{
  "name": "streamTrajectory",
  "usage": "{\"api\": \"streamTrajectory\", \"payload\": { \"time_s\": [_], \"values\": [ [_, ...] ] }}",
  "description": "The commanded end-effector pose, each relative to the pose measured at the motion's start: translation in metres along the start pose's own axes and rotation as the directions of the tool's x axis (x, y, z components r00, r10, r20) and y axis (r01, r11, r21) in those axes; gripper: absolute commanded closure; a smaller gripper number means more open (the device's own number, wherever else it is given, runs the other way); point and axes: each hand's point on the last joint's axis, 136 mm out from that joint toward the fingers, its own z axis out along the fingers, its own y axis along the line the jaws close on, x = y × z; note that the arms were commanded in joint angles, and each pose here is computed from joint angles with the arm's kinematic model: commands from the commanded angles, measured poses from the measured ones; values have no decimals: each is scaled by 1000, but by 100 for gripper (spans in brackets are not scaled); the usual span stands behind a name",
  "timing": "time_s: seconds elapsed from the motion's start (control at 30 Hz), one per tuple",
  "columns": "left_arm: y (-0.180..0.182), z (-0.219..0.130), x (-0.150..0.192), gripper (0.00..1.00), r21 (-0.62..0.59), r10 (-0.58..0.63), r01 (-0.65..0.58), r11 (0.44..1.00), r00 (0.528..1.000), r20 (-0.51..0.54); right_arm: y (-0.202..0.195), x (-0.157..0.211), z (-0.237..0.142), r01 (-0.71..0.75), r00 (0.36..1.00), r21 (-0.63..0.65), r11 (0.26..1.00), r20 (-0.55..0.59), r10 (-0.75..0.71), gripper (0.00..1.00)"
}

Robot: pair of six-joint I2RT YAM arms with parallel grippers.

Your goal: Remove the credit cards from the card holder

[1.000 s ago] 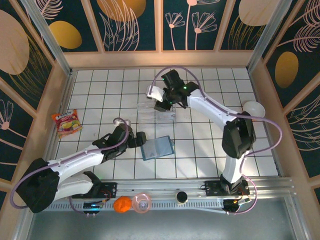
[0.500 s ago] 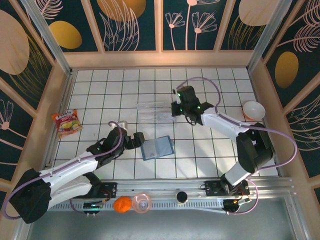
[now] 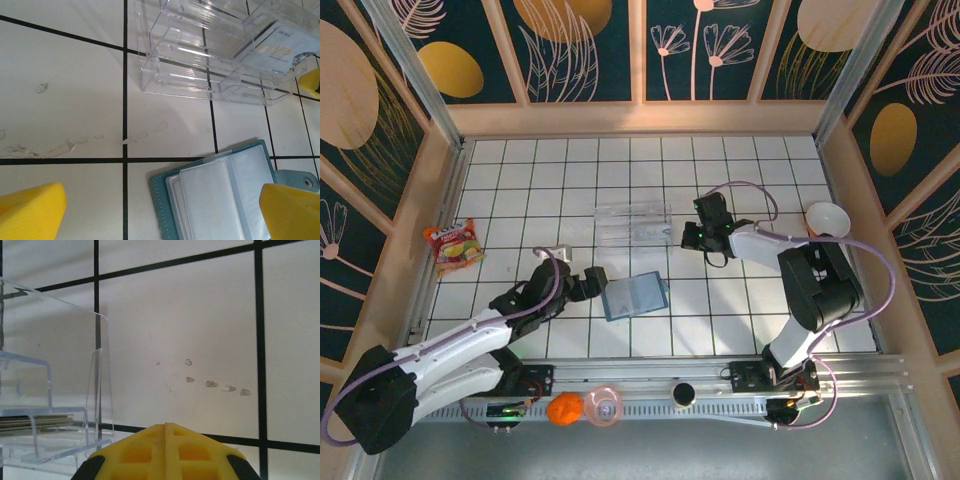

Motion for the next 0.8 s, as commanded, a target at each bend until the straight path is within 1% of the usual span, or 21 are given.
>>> {"api": "streamTrajectory", "payload": {
  "time_s": [0.0, 0.4, 0.63, 0.77],
  "values": [
    [6, -1, 2, 1, -7, -19, 19, 1000, 1000, 4, 16, -4, 3, -21, 1000, -83, 996, 0, 21, 100],
    [8, -2, 3, 1, -9, -23, 23, 1000, 1000, 10, 27, 25, 11, -30, 998, -126, 992, -63, 23, 100],
    [12, -3, 5, 2, -13, -33, 33, 999, 999, 12, 50, 36, 4, -26, 997, -214, 976, -82, 8, 100],
    [13, -4, 6, 2, -10, -34, 34, 999, 999, 11, 72, 43, -2, 15, 996, -253, 967, -82, -37, 100]
  ]
}}
